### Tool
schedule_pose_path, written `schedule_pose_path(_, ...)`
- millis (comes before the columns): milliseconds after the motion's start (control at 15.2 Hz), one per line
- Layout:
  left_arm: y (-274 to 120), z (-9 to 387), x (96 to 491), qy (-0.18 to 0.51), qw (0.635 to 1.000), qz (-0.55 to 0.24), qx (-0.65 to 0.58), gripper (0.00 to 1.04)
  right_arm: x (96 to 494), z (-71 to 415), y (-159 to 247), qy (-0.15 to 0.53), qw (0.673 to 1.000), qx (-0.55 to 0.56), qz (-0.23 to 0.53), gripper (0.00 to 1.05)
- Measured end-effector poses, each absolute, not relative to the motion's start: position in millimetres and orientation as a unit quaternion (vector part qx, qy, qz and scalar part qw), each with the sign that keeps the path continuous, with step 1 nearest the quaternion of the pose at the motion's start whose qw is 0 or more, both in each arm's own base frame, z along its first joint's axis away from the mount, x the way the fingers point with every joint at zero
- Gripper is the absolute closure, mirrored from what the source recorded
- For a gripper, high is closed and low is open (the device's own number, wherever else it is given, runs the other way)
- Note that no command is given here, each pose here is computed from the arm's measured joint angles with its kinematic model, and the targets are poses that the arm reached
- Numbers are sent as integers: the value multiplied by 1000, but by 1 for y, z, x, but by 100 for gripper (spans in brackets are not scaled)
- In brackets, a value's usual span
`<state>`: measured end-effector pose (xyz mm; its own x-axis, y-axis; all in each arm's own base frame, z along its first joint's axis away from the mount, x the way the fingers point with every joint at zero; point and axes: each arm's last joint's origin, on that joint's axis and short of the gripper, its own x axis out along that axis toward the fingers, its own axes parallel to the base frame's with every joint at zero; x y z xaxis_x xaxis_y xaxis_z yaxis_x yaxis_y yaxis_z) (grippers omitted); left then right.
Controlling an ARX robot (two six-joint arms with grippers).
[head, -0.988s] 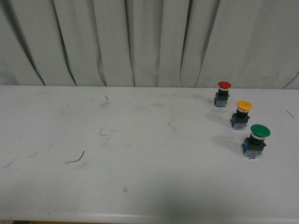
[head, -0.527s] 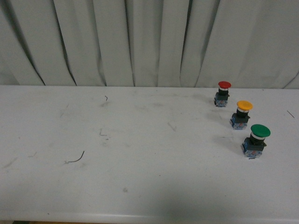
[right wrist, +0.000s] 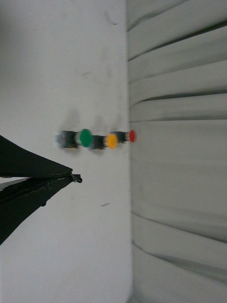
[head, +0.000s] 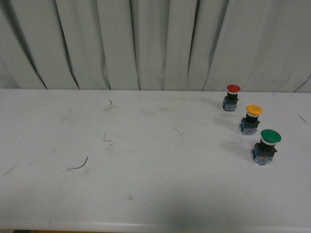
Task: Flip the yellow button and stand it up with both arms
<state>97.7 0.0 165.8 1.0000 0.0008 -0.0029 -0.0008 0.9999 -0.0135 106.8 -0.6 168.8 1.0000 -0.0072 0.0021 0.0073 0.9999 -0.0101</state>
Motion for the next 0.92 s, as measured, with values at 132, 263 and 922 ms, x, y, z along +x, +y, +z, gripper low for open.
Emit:
schedule_pose_path(132,0,166,98,2,1000,0,-7,7,97,169,0,-13,1000,-5,-2,103)
schedule_pose_path(263,0,166,98,2,1000,0,-7,7,97,167,0,0,1000,-4,-3,103)
schedule_pose_path(922,0,166,98,1,1000,0,-7,7,97,167,0,-2,1000,-4,-3,7)
